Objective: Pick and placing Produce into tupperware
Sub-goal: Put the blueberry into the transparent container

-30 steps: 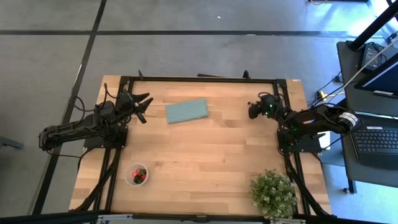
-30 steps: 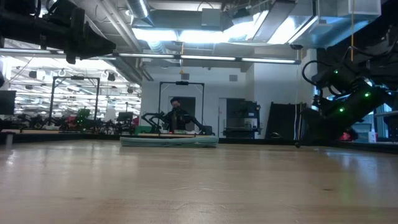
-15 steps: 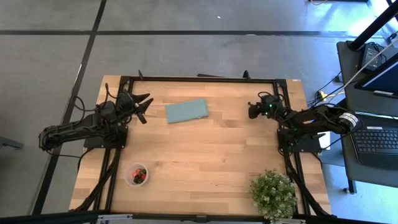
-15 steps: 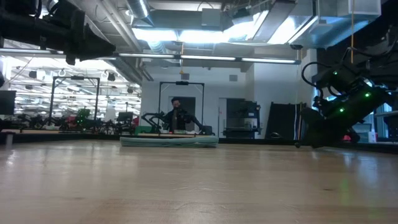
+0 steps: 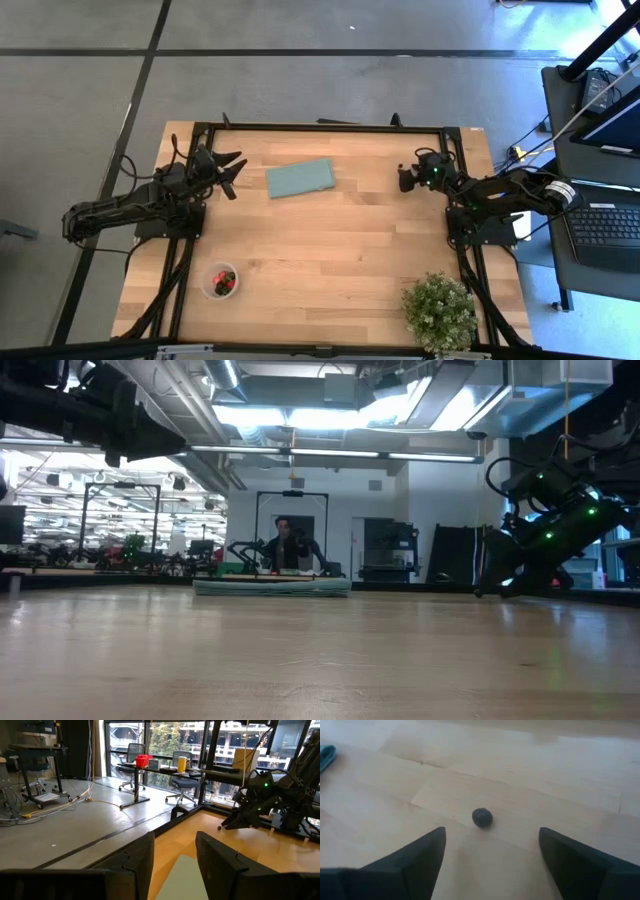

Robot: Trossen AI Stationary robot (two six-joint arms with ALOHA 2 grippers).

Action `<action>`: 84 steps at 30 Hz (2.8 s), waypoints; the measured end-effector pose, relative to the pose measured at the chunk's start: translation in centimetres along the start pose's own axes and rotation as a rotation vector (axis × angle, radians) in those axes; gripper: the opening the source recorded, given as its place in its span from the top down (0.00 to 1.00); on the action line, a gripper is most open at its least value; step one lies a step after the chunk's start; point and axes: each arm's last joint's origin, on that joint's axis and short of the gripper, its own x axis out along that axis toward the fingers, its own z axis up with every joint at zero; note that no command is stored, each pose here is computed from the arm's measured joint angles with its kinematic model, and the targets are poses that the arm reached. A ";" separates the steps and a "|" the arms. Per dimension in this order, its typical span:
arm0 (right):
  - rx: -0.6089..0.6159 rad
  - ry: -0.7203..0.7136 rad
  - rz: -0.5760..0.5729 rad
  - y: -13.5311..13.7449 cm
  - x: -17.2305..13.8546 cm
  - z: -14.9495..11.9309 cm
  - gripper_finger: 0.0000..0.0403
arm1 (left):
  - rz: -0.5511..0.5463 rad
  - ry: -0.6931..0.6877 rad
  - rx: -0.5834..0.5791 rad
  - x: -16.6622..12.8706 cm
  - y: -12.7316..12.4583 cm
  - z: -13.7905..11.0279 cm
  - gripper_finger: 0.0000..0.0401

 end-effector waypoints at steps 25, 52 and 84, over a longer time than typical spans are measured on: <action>-0.162 -0.016 0.029 1.4 0.3 0.6 0.20 | 0.000 -0.001 0.025 0.0 0.0 0.0 0.66; -0.043 -0.123 -0.182 4.4 -0.2 -1.1 0.20 | 0.000 -0.001 0.026 0.0 0.0 0.0 0.66; -0.033 -0.166 -0.294 4.8 3.3 -2.8 0.20 | -0.001 0.000 0.079 0.0 0.0 0.0 0.66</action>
